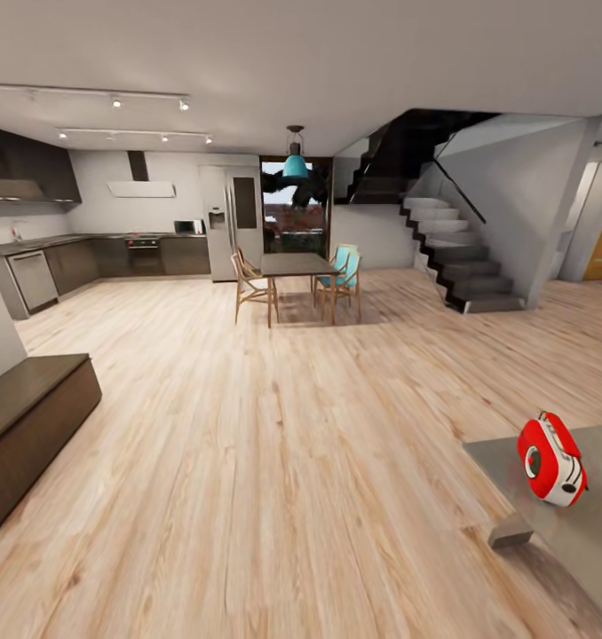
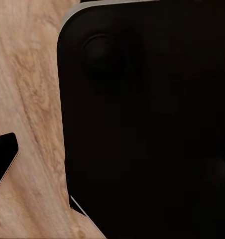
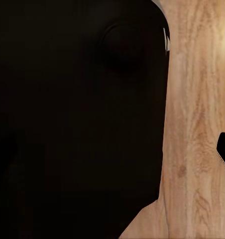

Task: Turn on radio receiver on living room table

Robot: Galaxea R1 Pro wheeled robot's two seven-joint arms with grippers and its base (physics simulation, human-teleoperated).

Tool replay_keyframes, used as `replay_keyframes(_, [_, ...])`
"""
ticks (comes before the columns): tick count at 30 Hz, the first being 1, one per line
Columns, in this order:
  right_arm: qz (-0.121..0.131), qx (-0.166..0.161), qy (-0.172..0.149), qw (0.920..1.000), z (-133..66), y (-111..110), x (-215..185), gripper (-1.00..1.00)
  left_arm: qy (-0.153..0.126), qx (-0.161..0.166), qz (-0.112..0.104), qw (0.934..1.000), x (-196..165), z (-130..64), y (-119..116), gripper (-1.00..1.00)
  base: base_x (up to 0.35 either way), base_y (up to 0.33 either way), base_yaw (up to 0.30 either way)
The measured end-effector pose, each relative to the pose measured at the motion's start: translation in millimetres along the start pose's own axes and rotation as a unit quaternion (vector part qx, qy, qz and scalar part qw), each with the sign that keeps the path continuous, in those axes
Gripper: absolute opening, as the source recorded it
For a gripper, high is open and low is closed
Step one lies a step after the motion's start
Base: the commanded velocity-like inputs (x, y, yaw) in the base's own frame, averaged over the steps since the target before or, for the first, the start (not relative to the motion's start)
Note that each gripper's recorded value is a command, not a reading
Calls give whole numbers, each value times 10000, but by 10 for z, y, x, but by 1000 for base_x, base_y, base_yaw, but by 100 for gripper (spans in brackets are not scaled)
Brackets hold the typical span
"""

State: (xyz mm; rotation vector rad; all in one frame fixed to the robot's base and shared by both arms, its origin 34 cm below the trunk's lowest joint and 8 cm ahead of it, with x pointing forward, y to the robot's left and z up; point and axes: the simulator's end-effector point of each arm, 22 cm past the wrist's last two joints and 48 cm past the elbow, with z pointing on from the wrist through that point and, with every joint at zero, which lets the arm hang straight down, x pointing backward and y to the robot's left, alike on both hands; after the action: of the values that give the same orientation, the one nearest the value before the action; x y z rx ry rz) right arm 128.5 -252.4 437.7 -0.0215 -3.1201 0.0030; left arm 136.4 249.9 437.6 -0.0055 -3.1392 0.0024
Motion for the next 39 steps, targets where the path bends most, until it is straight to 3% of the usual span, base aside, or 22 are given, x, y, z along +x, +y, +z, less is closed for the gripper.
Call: replay_keyframes(39, [-30, -8, 1, 10000, 0, 12, 1, 100, -4, -53, -33, 10000, 1, 0, 32, 100, 292, 1, 0])
